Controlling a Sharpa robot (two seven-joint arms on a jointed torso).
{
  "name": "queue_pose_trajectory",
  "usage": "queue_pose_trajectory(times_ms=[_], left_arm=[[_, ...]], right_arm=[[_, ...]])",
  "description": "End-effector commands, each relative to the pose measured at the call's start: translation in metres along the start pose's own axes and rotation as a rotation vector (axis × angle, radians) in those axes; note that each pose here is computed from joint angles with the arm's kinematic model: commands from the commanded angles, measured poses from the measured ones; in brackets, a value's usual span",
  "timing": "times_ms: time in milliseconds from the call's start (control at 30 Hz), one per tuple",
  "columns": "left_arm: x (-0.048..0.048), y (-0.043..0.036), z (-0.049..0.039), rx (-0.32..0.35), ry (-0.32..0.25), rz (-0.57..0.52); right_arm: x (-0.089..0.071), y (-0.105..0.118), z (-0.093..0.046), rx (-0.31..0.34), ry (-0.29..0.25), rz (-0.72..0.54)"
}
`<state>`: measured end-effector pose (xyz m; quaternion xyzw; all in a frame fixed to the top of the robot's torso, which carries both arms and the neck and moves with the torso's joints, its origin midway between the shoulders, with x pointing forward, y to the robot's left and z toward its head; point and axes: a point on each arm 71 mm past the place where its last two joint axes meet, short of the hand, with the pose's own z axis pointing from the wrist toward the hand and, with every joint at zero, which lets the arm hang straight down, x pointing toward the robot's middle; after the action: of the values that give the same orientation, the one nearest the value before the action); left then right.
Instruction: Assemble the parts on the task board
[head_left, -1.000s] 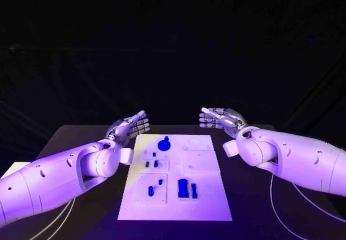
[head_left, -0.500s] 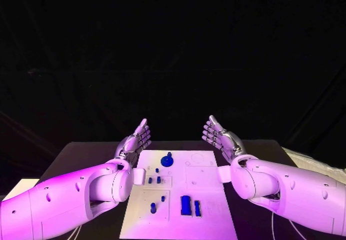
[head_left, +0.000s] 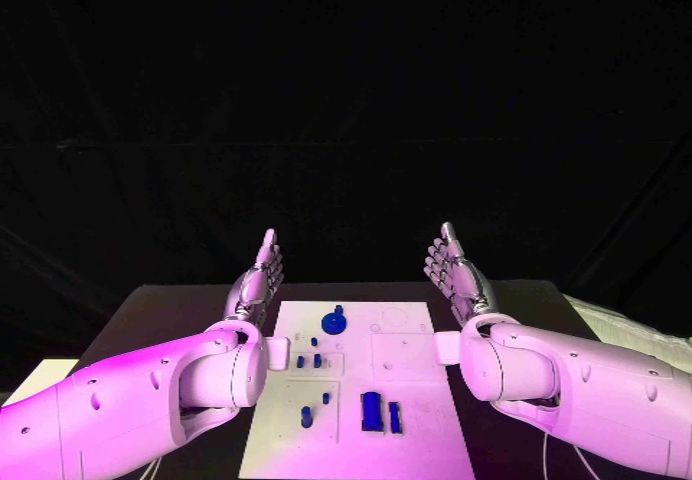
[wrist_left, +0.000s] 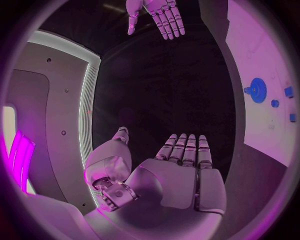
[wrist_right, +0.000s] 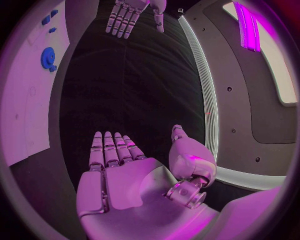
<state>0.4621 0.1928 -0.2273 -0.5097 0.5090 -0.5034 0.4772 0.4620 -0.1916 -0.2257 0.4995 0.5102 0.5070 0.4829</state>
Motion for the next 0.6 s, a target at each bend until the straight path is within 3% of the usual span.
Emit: queue_pose_trajectory(times_ms=[33,600], left_arm=[[0.0004,-0.0031,-0.0005,0.037,-0.008,0.017],[0.0004,-0.0031,-0.0005,0.037,-0.008,0.017]], right_arm=[[-0.0008,0.0015,-0.0003,-0.019,-0.017,-0.004],[-0.0008,0.0015,-0.0003,-0.019,-0.017,-0.004]])
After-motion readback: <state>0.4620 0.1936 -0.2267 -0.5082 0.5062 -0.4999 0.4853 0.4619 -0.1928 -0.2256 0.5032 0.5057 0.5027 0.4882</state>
